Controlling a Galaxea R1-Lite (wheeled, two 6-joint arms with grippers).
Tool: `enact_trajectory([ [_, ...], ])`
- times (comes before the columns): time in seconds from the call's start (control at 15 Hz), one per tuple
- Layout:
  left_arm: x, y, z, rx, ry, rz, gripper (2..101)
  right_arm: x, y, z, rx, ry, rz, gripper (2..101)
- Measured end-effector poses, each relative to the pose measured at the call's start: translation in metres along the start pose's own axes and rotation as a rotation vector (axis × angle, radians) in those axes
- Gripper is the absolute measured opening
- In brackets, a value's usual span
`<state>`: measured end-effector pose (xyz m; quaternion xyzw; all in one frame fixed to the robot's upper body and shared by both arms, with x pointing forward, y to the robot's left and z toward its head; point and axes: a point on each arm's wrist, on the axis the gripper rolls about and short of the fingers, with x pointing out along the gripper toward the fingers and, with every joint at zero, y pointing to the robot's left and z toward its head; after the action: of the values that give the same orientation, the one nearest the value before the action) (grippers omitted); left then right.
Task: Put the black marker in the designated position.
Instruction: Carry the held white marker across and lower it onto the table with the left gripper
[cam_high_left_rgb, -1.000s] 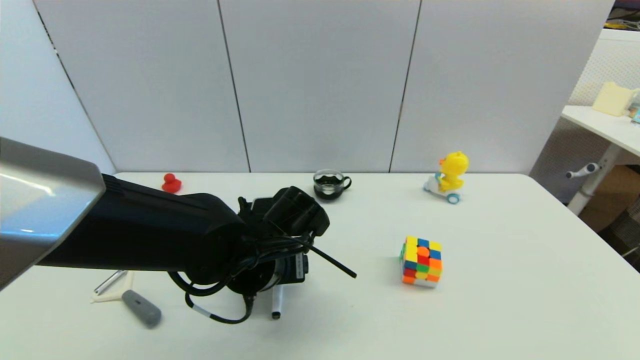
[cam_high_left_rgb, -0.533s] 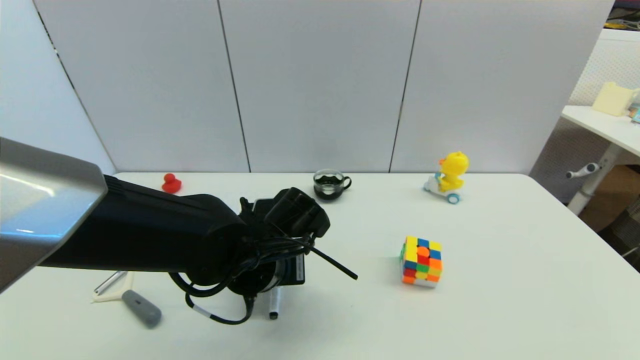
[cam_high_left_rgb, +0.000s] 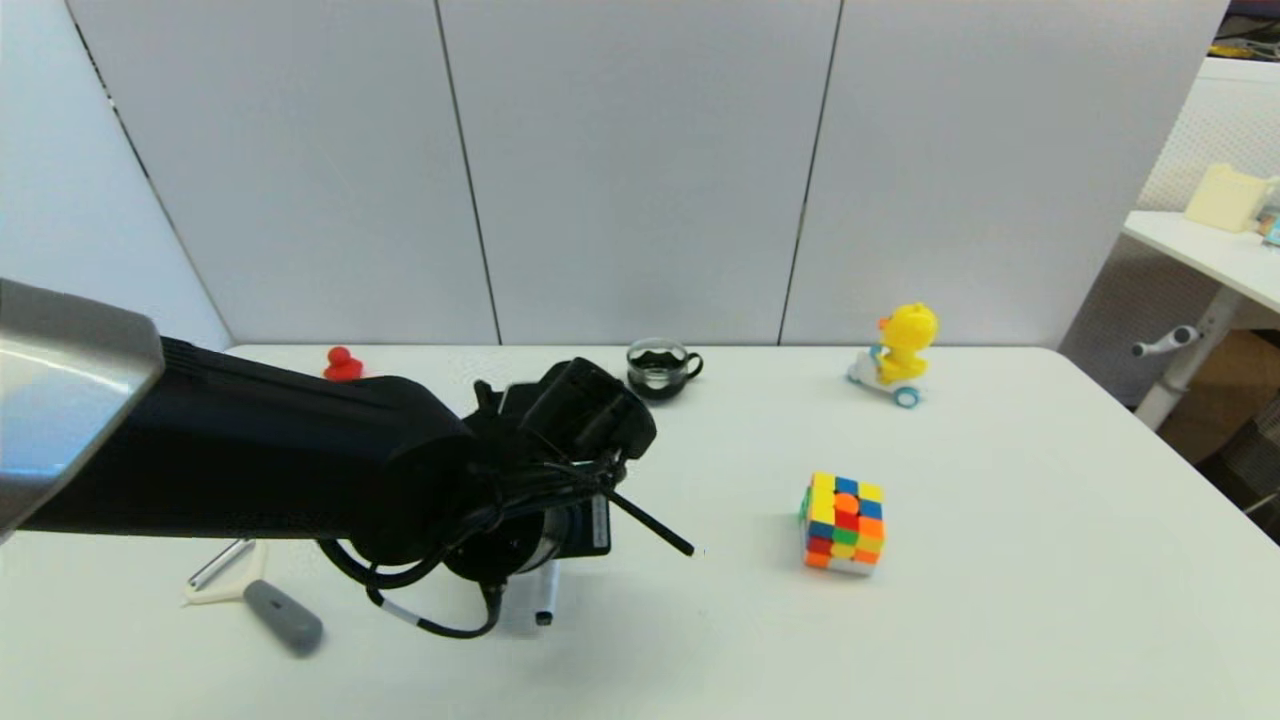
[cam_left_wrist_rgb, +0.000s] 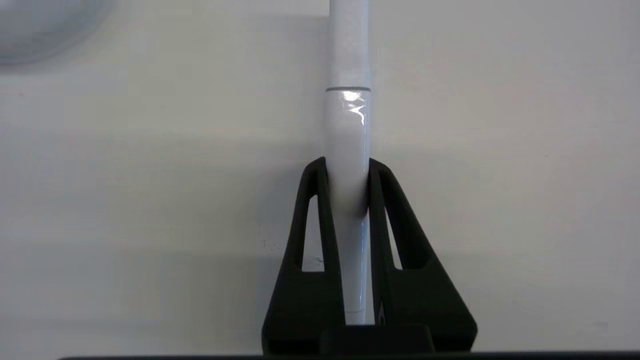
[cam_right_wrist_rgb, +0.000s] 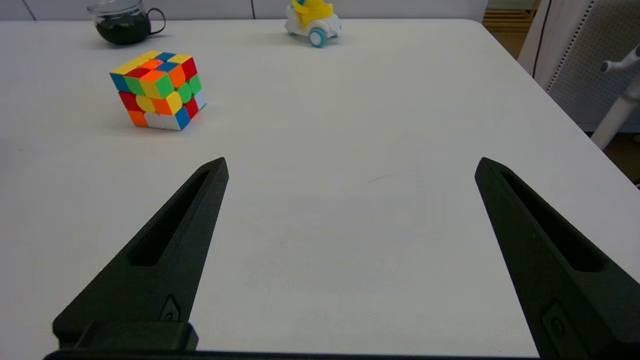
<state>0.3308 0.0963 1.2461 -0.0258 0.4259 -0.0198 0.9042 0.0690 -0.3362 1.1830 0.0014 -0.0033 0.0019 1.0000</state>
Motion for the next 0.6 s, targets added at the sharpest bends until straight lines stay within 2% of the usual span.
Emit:
enact_trajectory([
  [0.2, -0.037, 0.011, 0.016, -0.040, -0.076, -0.056, 12.2, 0.000, 0.000, 0.000, -0.001, 0.000, 0.001, 97.7],
  [0.33, -0.068, 0.033, 0.030, -0.087, -0.132, -0.052, 12.2, 0.000, 0.000, 0.000, -0.001, 0.000, 0.000, 97.7],
  [0.6, -0.111, 0.117, 0.053, -0.182, -0.181, 0.118, 12.2, 0.000, 0.000, 0.000, 0.000, 0.000, 0.000, 97.7],
])
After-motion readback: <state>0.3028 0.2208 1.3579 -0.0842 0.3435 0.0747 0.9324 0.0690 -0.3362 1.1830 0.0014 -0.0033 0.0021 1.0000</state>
